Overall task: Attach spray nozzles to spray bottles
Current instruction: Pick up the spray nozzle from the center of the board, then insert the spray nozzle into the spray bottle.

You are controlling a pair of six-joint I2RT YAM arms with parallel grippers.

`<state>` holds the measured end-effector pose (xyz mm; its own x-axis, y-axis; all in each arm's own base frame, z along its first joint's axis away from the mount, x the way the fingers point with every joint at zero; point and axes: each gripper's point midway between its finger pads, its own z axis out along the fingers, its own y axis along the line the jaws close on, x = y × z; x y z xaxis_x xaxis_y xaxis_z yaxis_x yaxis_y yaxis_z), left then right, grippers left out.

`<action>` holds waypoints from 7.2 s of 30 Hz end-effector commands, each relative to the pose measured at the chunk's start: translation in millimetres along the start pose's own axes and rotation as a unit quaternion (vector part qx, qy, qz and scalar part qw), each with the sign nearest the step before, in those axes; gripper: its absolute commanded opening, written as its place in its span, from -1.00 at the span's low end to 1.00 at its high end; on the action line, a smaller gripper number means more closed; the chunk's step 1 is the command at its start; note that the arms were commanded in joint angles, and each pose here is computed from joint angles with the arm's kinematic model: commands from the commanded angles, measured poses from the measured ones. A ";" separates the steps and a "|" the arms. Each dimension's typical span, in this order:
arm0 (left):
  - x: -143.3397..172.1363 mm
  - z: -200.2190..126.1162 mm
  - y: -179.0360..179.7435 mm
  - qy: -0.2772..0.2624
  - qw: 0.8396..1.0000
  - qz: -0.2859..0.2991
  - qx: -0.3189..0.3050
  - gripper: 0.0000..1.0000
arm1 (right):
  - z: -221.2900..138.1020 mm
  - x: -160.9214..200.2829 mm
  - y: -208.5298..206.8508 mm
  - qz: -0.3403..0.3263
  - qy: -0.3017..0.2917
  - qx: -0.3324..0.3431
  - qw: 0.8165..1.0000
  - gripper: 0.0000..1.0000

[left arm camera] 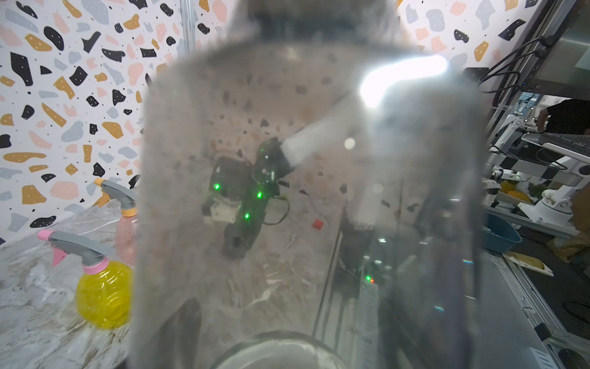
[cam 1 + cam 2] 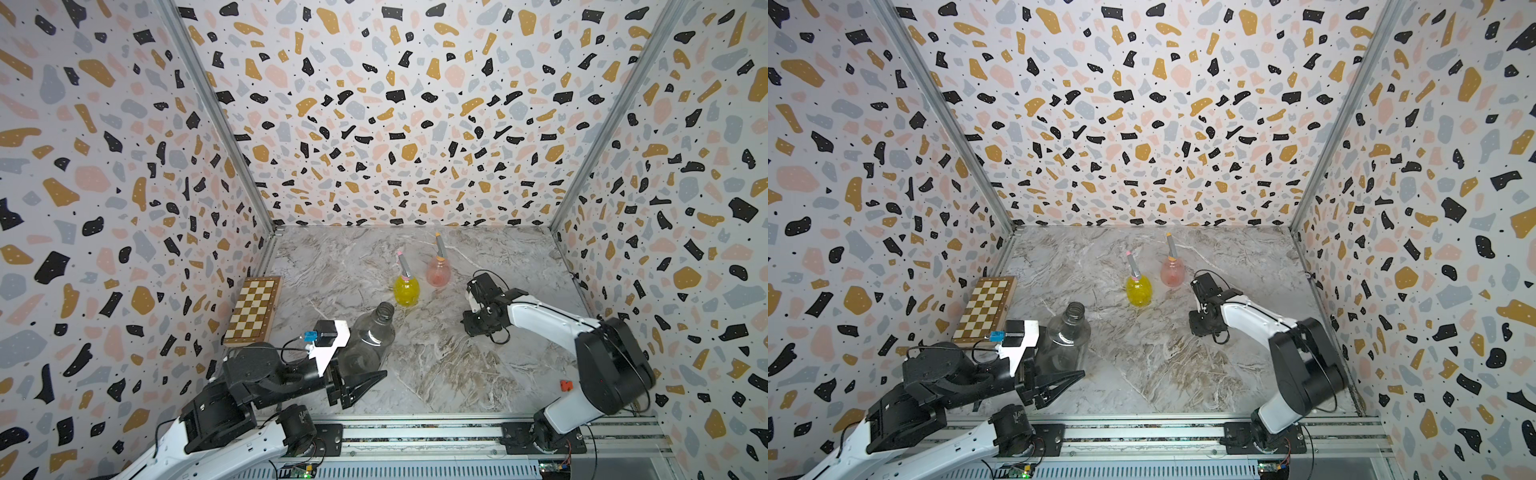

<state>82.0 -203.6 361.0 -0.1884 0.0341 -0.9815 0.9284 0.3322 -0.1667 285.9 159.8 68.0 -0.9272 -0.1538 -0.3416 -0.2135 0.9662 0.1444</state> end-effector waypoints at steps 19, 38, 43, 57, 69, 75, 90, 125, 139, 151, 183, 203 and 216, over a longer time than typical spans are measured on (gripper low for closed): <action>-6.3 41.4 -10.3 -0.050 0.996 0.002 0.068 -1.00 | -464.3 -71.4 160.5 -0.145 -0.559 -0.421 0.700 -0.66; 8.7 49.7 -20.6 -0.025 0.994 -0.005 0.109 -1.00 | -543.2 -21.5 219.4 -0.214 -0.574 -0.585 0.532 -0.71; 9.5 49.7 -21.1 -0.023 0.994 -0.007 0.111 -1.00 | -549.2 -17.8 225.1 -0.218 -0.577 -0.589 0.521 -0.72; 6.7 47.6 -24.2 -0.031 0.992 -0.004 0.119 -1.00 | -538.8 -18.9 239.4 -0.226 -0.568 -0.582 0.537 -0.74; -24.4 39.5 -25.3 -0.094 0.989 -0.017 0.116 -1.00 | -511.2 -9.7 243.4 -0.222 -0.537 -0.600 0.549 -0.74; -43.5 38.5 -25.5 -0.111 0.987 -0.034 0.114 -1.00 | -487.6 -5.2 252.2 -0.220 -0.508 -0.615 0.561 -0.74; -51.8 31.8 -34.2 -0.121 0.983 -0.027 0.134 -1.00 | -461.2 1.3 263.2 -0.220 -0.475 -0.628 0.575 -0.74; -62.4 19.6 -40.6 -0.142 0.980 -0.004 0.141 -1.00 | -439.7 9.3 283.5 -0.240 -0.432 -0.645 0.582 -0.62; -58.9 16.7 -41.6 -0.134 0.981 0.003 0.140 -1.00 | -444.8 2.6 292.7 -0.233 -0.452 -0.622 0.595 -0.43; -60.1 12.2 -41.8 -0.135 0.981 0.009 0.136 -1.00 | -441.0 2.9 304.7 -0.242 -0.450 -0.605 0.610 -0.37; -83.4 -7.0 -46.4 -0.144 0.980 0.079 0.114 -1.00 | -409.0 17.9 294.2 -0.228 -0.445 -0.559 0.662 -0.11; -61.3 -1.7 -43.9 -0.117 0.983 0.073 0.117 -1.00 | -441.3 49.9 233.7 -0.296 -0.474 -0.515 0.650 0.70; -29.0 12.9 -38.8 -0.057 0.990 0.035 0.122 -1.00 | -476.3 31.5 232.3 -0.321 -0.467 -0.518 0.641 0.73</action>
<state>58.5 -228.7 392.5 -0.0923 -0.0511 -0.9944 0.9886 0.1145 -0.0977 67.5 280.3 528.4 -0.0561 0.2305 -0.9714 -0.9930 0.0883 0.0783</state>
